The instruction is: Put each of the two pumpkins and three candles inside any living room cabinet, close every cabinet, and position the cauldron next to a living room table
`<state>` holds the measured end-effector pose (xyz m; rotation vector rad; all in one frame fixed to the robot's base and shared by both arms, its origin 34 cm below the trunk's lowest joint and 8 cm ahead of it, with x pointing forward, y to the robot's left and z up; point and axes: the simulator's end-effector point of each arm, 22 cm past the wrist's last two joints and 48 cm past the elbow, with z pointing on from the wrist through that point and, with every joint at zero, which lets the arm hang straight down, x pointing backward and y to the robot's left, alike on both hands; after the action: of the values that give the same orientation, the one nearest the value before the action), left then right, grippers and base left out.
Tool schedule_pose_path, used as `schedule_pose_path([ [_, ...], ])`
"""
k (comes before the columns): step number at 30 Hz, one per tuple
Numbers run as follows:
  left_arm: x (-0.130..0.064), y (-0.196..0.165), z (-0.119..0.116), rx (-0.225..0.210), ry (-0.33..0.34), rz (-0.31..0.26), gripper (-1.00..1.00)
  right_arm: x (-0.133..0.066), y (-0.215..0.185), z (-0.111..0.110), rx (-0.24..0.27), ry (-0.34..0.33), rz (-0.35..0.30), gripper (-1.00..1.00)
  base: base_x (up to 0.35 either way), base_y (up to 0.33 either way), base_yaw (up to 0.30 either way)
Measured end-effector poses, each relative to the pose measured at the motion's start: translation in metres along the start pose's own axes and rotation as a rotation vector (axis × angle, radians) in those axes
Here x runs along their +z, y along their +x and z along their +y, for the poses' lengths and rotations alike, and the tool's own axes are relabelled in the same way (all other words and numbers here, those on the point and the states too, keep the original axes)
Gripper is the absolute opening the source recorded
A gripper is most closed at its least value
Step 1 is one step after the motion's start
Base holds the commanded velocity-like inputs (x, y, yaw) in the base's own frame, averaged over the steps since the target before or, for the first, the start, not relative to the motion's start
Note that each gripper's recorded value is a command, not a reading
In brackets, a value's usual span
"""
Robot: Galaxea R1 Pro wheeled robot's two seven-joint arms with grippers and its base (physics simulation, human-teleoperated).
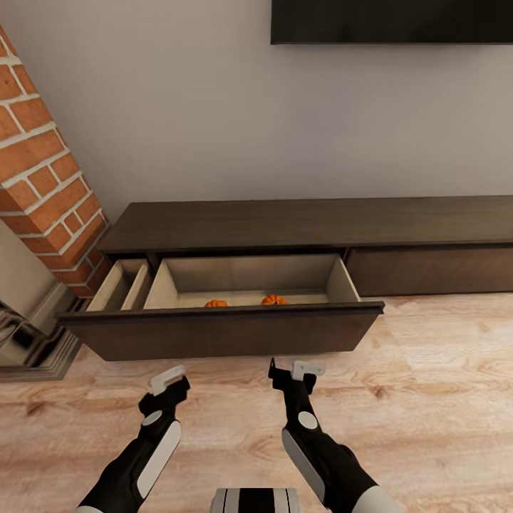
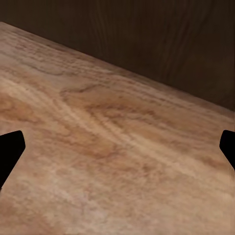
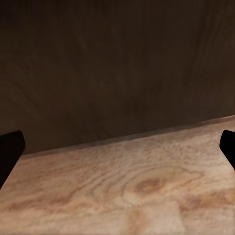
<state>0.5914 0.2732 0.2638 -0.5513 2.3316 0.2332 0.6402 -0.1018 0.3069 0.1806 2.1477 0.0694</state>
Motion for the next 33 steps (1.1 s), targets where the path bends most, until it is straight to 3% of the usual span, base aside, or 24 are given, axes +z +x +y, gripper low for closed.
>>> schedule_pose_path([
  [4,0.000,-0.003,0.001,-0.006,-0.002,-0.013,1.00,-0.001,-0.006,0.007,-0.037,-0.034,-0.032,1.00,0.000,0.000,0.000],
  [11,0.001,-0.003,0.002,-0.008,-0.003,-0.017,1.00,-0.001,-0.012,0.022,-0.055,-0.132,-0.066,1.00,0.000,0.000,0.000],
  [17,0.001,-0.003,0.002,-0.005,-0.003,-0.019,1.00,0.000,-0.011,0.015,-0.069,-0.148,-0.067,1.00,0.000,0.000,0.000],
  [24,-0.002,-0.012,-0.004,0.047,0.003,-0.068,1.00,-0.001,-0.018,0.018,-0.073,-0.157,-0.085,1.00,0.000,0.000,0.000],
  [33,-0.005,-0.010,-0.014,0.074,0.023,-0.078,1.00,-0.001,-0.022,0.020,-0.072,-0.162,-0.098,1.00,0.000,0.000,0.000],
])
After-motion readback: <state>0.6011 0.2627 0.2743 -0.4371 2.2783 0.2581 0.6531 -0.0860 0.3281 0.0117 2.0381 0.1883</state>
